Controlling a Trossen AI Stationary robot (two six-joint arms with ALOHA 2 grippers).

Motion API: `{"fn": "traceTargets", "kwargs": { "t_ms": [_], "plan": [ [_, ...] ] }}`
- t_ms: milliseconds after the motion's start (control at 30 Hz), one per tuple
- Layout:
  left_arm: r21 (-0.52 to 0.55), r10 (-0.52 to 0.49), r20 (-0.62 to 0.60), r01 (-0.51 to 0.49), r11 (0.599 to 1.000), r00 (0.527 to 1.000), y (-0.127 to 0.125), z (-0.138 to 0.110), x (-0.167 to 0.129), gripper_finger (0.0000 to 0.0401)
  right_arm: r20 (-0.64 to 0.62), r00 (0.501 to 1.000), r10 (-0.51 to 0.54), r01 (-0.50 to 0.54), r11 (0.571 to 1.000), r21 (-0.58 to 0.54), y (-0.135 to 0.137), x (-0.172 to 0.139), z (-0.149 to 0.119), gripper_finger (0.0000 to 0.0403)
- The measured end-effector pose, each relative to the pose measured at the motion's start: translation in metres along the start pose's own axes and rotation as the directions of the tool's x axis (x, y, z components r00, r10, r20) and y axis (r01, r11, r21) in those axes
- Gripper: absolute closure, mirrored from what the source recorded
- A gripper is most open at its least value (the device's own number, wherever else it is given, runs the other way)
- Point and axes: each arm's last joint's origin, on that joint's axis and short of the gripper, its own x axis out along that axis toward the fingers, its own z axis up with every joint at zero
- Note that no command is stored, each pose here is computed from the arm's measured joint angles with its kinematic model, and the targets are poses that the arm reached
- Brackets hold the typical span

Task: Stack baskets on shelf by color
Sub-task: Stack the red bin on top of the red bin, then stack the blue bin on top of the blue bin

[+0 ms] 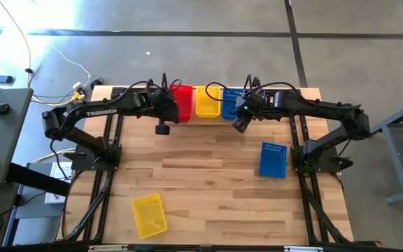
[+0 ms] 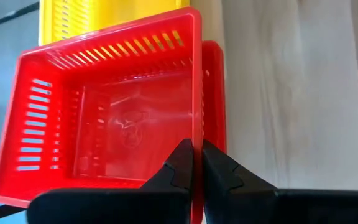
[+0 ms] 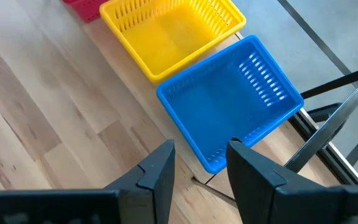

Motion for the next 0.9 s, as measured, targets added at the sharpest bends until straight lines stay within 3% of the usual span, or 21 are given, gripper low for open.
{"fn": "traceTargets", "kwargs": {
  "t_ms": [167,333,600,900],
  "plan": [
    [0.003,-0.011,-0.017,0.011,1.0,1.0,-0.001,0.0,0.006,0.0392,-0.006,1.0,0.016,-0.016,1.0,0.0,0.0,0.0,0.0,0.0273],
    [0.003,-0.012,-0.023,0.012,1.0,1.0,-0.001,0.0,0.007,0.0365,-0.079,0.988,0.131,-0.127,0.99,0.053,0.004,-0.001,-0.005,0.0273],
    [0.004,-0.009,-0.025,0.009,1.0,1.0,-0.001,0.0,0.007,0.0304,-0.181,0.966,0.187,-0.157,0.974,0.165,0.023,-0.01,-0.021,0.0273],
    [-0.012,0.015,-0.003,-0.015,1.0,1.0,0.012,0.014,-0.011,0.0226,-0.262,0.933,0.248,-0.208,0.963,0.168,0.056,-0.03,-0.044,0.0273]
  ]
}}
